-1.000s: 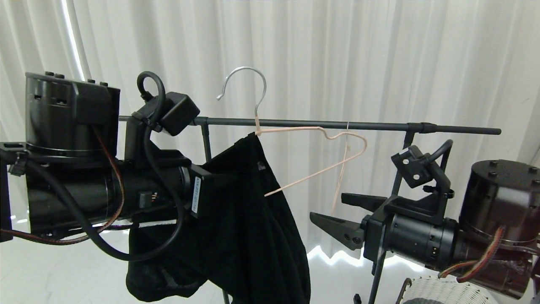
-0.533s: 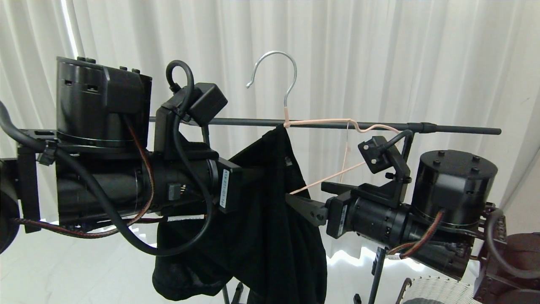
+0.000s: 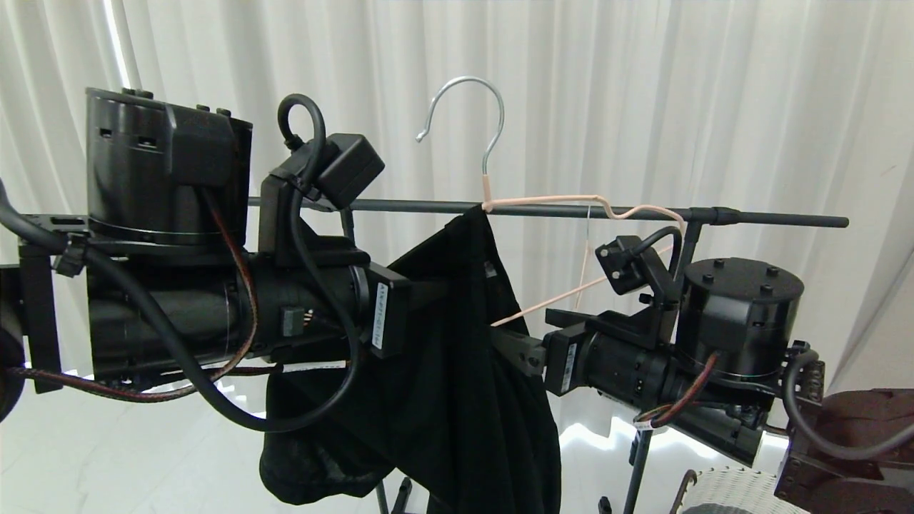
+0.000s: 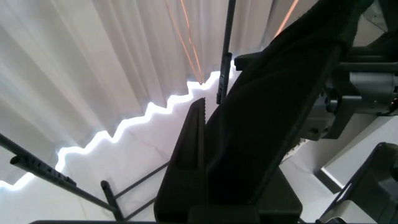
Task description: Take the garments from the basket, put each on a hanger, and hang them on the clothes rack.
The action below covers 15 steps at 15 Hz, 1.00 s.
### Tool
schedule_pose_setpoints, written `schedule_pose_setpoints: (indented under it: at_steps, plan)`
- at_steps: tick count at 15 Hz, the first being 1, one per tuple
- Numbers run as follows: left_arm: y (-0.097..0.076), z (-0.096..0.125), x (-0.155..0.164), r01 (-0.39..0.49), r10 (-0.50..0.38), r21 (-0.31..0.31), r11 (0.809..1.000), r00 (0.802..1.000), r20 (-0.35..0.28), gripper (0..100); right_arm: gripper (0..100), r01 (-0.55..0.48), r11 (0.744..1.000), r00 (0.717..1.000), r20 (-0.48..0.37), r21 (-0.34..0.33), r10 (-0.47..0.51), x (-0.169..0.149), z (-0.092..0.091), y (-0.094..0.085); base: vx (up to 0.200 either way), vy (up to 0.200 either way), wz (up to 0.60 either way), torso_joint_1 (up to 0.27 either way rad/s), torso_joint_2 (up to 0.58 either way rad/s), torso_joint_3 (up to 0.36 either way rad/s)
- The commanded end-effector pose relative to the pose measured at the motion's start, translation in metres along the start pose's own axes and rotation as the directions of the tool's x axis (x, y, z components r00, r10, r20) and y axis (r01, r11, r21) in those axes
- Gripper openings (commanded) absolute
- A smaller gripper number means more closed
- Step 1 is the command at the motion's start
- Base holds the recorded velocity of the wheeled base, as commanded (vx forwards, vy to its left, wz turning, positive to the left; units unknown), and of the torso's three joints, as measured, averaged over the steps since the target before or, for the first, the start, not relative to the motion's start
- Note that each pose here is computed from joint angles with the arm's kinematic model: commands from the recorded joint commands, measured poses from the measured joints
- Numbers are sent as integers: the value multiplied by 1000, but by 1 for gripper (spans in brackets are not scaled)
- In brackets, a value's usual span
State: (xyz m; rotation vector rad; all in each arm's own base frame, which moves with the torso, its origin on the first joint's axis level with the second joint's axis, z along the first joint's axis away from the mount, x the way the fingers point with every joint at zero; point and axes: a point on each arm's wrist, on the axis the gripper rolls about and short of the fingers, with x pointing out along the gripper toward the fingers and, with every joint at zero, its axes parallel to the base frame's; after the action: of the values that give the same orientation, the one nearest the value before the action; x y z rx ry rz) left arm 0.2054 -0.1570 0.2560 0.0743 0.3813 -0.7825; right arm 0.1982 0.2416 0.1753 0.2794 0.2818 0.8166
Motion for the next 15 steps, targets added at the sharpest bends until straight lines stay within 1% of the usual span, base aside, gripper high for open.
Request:
schedule_pose_setpoints:
  at_steps: [1,4,8,10,11,13,14,15]
  plan:
    - [-1,4,-3,1,-1,2,1000,1000,17,0,100,8,1000,1000,-4,-2,-8,1,-1,-2,0,0,0,0,0,0]
    - [-1,12,-4,1,-1,6,1000,999,43,0,100,14,1000,1000,-15,-12,-14,3,-5,-2,0,0,0,0,0,0]
    - [-4,15,-7,10,-11,12,1000,998,59,0,100,133,991,991,-6,-10,-133,11,-10,-16,0,0,0,0,0,0]
    - [-2,13,-6,-4,3,15,1000,999,51,0,100,181,983,983,6,-9,-181,11,-9,-24,0,0,0,0,0,0]
    - [-1,12,-5,-22,22,14,1000,999,47,0,100,201,979,980,5,-17,-201,10,-9,-28,0,0,0,0,0,0]
    - [2,11,0,-73,72,11,997,997,37,0,100,233,971,972,-14,-54,-234,5,-14,-37,0,0,0,0,0,0]
    - [4,11,4,-109,108,10,994,993,47,0,100,260,962,964,-31,-81,-264,-3,-18,-46,0,0,0,0,0,0]
    - [8,12,6,-131,130,7,991,989,71,0,100,281,956,958,-41,-87,-285,-9,-20,-52,0,0,0,0,0,0]
